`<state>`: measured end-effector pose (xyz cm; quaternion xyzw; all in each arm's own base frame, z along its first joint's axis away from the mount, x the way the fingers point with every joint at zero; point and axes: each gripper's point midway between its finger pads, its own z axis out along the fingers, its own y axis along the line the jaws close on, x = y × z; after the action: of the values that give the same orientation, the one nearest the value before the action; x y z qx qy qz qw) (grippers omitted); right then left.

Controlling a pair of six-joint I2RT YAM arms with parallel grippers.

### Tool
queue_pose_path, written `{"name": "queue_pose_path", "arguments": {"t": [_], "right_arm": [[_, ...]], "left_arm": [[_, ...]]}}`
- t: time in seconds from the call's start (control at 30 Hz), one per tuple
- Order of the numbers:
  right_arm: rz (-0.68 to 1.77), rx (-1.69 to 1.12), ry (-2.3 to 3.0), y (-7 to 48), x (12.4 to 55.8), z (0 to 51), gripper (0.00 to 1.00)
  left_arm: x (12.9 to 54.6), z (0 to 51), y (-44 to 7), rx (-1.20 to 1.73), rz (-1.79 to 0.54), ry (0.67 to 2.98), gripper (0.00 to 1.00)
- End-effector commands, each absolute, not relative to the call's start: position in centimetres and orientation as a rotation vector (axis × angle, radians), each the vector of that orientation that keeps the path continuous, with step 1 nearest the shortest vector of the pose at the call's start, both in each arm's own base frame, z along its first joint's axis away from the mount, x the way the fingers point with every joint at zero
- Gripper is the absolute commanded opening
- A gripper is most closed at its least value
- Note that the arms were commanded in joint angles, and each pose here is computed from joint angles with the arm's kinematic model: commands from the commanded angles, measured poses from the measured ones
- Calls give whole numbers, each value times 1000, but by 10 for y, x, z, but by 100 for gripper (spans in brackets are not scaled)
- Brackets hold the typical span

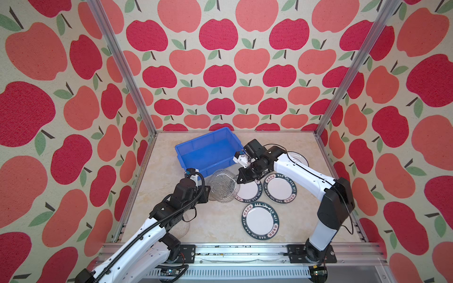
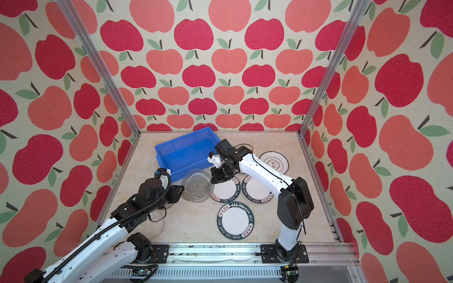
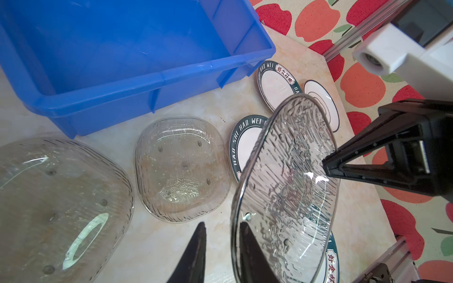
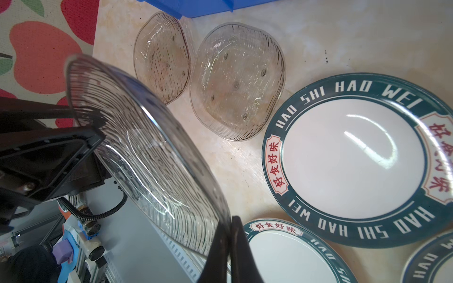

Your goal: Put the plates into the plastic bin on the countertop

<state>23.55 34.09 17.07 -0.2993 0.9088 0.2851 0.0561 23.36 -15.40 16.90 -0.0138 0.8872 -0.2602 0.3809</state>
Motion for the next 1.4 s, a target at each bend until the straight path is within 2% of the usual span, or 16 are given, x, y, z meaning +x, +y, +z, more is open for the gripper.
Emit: {"name": "queue_pose_path", "arguments": {"t": [0.0,0.1,0.2,0.37,0.4,0.57,0.67,0.7,0.9,1.07,1.2,1.37], "right_arm": [[874,-920,2758,343,237,176,0],[891,-917,2753,346,238,177,0],[899,-915,2752,348,240,177,0],[878,-896,2739,349,248,178,1],[884,-887,2732,350,251,179,6],[877,-791,2716,342,272,187,55],[845,-669,2662,320,294,205,72],[846,-630,2638,312,301,213,74],[852,-455,2494,271,323,258,75],[893,-437,2446,270,326,269,75],[944,-418,2445,272,328,270,74],[950,-390,2452,267,333,264,74]], "left_arm": [[240,166,-149,-59,-627,2257,17],[243,166,-151,-59,-632,2262,11],[247,167,-151,-64,-625,2261,0],[257,182,-152,-69,-643,2206,0],[261,187,-151,-77,-644,2191,0],[288,216,-144,-95,-634,2136,0],[309,235,-143,-71,-622,2109,0],[318,241,-143,-59,-617,2103,0],[393,266,-142,84,-563,2122,0],[457,252,-153,250,-627,2196,0],[485,236,-168,375,-717,2196,0],[507,208,-171,422,-690,2268,0]]}}
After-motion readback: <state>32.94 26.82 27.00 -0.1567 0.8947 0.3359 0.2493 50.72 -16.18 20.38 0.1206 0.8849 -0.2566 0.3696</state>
